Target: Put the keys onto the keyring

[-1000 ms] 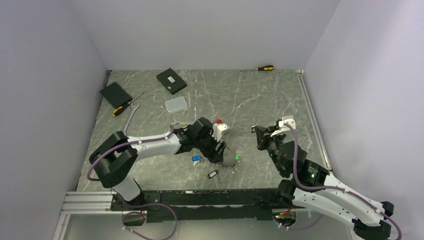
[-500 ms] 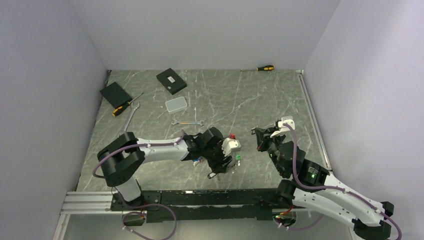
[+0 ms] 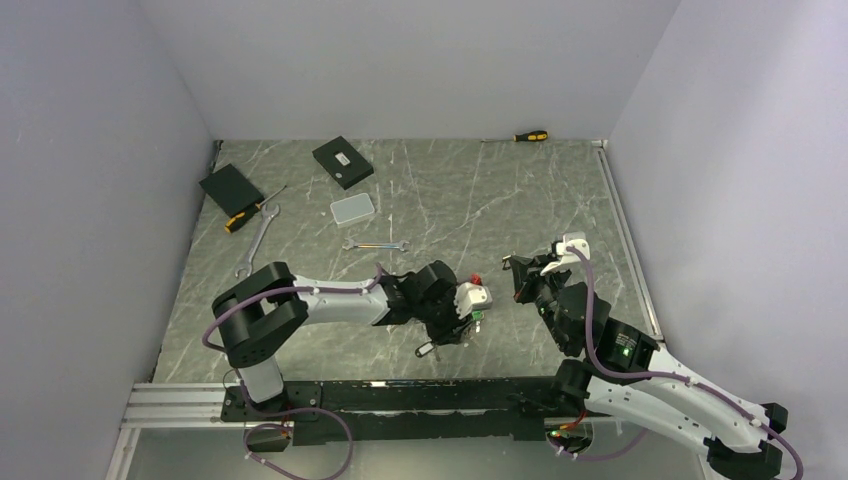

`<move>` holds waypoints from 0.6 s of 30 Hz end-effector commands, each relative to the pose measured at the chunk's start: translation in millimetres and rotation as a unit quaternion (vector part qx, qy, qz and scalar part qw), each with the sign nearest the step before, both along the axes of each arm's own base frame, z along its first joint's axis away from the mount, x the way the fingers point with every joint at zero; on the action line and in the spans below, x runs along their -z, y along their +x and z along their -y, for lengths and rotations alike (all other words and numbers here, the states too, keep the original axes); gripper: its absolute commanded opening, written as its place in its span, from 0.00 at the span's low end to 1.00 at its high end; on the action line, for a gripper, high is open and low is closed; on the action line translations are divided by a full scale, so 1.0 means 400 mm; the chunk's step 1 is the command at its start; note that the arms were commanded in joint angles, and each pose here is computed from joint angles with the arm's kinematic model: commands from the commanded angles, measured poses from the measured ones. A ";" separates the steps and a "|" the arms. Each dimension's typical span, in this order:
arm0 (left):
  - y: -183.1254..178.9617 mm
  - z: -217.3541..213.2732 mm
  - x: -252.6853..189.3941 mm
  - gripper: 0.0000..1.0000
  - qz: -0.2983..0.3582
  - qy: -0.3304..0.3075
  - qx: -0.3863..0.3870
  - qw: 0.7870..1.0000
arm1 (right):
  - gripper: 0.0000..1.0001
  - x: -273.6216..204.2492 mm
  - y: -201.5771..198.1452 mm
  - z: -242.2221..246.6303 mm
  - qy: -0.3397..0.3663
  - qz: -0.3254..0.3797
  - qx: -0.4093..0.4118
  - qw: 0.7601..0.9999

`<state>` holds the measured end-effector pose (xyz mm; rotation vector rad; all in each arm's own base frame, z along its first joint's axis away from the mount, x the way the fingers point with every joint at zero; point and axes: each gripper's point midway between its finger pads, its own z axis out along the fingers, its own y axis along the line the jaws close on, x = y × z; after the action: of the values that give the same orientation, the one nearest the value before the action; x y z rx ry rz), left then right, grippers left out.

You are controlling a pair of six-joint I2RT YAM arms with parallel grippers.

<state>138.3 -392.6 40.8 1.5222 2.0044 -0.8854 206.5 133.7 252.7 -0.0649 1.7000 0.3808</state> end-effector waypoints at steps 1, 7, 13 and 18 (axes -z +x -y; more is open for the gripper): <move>0.020 0.051 -0.027 0.38 0.029 -0.025 0.006 0.999 | 0.00 -0.027 -0.001 0.004 0.015 0.007 0.003 1.000; 0.012 0.055 -0.003 0.36 0.036 -0.001 0.008 0.999 | 0.00 -0.023 -0.001 0.003 0.014 0.006 0.002 1.000; 0.008 0.053 0.011 0.33 0.042 0.014 0.005 0.999 | 0.00 -0.024 -0.002 0.006 0.014 0.006 0.003 1.000; 0.020 0.043 0.012 0.26 0.065 0.033 -0.014 0.997 | 0.00 -0.023 -0.002 0.005 0.015 0.006 0.002 1.000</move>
<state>140.1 -407.5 32.4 1.5433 1.9859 -0.7796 206.2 133.2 252.1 -0.0665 1.7021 0.3787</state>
